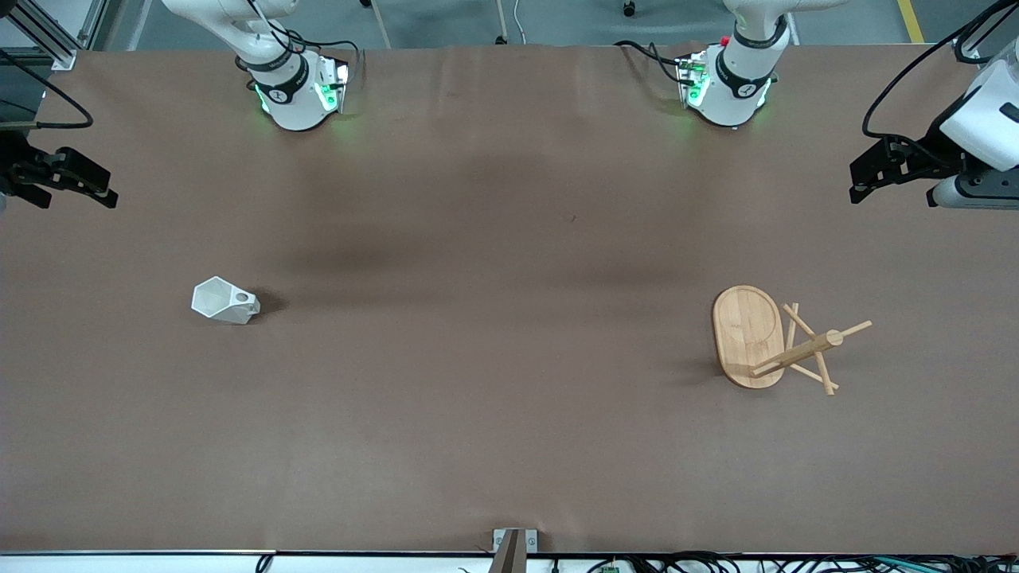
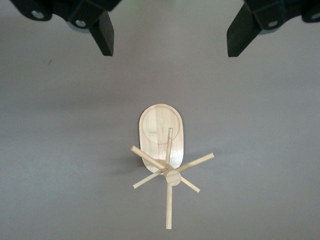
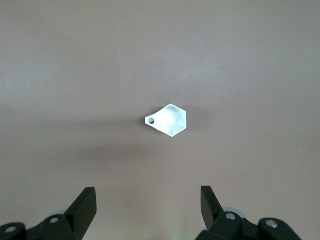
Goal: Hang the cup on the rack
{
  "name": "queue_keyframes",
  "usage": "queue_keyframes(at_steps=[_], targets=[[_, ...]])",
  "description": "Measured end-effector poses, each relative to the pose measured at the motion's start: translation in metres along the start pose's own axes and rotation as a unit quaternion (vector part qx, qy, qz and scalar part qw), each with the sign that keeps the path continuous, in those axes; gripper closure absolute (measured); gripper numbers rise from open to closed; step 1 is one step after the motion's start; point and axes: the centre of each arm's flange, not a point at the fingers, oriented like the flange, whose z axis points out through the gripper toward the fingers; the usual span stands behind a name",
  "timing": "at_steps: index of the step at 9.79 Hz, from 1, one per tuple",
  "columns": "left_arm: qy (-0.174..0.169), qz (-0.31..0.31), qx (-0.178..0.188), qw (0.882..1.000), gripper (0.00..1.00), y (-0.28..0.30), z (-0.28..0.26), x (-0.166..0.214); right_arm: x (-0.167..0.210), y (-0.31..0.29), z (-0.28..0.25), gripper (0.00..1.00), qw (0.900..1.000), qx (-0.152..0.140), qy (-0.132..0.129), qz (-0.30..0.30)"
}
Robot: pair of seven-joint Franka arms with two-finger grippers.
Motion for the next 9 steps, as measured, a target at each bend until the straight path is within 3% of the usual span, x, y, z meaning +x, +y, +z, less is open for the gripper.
queue_keyframes(at_steps=[6,9], targets=[[-0.001,0.0,0.0,1.0,0.0,0.0,0.002,0.001,0.004,0.005,0.009,0.07,1.0,0.0,-0.002,0.005],[-0.002,0.0,0.0,1.0,0.0,-0.001,0.002,0.001,0.019,0.021,0.066,0.07,1.0,-0.001,0.01,0.012]])
